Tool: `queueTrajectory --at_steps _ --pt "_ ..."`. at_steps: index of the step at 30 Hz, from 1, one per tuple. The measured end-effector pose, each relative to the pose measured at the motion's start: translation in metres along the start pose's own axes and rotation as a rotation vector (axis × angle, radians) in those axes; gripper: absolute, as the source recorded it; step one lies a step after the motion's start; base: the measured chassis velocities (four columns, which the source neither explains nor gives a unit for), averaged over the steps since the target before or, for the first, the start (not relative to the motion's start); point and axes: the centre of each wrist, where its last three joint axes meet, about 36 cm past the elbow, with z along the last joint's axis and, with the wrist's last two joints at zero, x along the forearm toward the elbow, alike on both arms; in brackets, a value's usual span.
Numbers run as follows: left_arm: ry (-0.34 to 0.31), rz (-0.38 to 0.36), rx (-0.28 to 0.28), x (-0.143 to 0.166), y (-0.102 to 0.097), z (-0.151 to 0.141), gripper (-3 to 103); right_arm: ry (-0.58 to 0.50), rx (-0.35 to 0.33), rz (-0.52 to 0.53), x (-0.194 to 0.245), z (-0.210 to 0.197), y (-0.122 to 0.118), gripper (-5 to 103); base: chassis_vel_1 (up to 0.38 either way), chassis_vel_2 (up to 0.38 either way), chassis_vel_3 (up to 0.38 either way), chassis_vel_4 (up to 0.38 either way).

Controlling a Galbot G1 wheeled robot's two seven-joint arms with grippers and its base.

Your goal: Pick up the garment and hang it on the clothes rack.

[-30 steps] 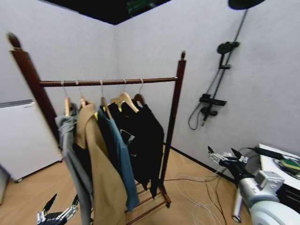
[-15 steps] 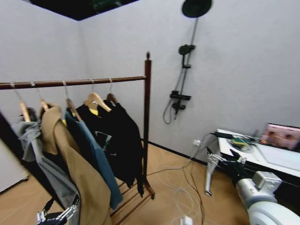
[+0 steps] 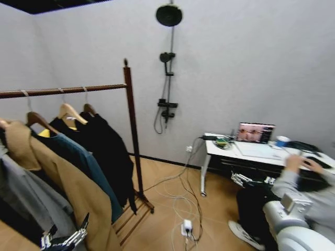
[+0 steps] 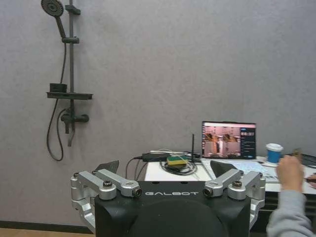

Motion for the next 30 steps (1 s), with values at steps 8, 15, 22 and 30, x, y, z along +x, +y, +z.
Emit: queueTrajectory --at_steps 8,15,22,30 --pt "0.0 0.0 0.0 0.0 0.0 0.0 100 -0.009 0.007 -0.02 -0.002 -0.001 0.005 100 0.022 -0.279 -0.283 0.031" --pt "0.0 0.0 0.0 0.0 0.0 0.0 100 -0.025 0.012 -0.028 -0.005 -0.001 0.003 100 0.023 -0.27 -0.28 0.022" --pt "0.0 0.0 0.0 0.0 0.0 0.0 100 -0.026 0.014 -0.029 -0.015 0.006 -0.005 100 0.023 -0.279 -0.276 0.018" --pt "0.0 0.0 0.0 0.0 0.0 0.0 100 -0.031 0.032 -0.046 -0.031 0.013 -0.015 100 0.072 -0.223 -0.24 0.076"
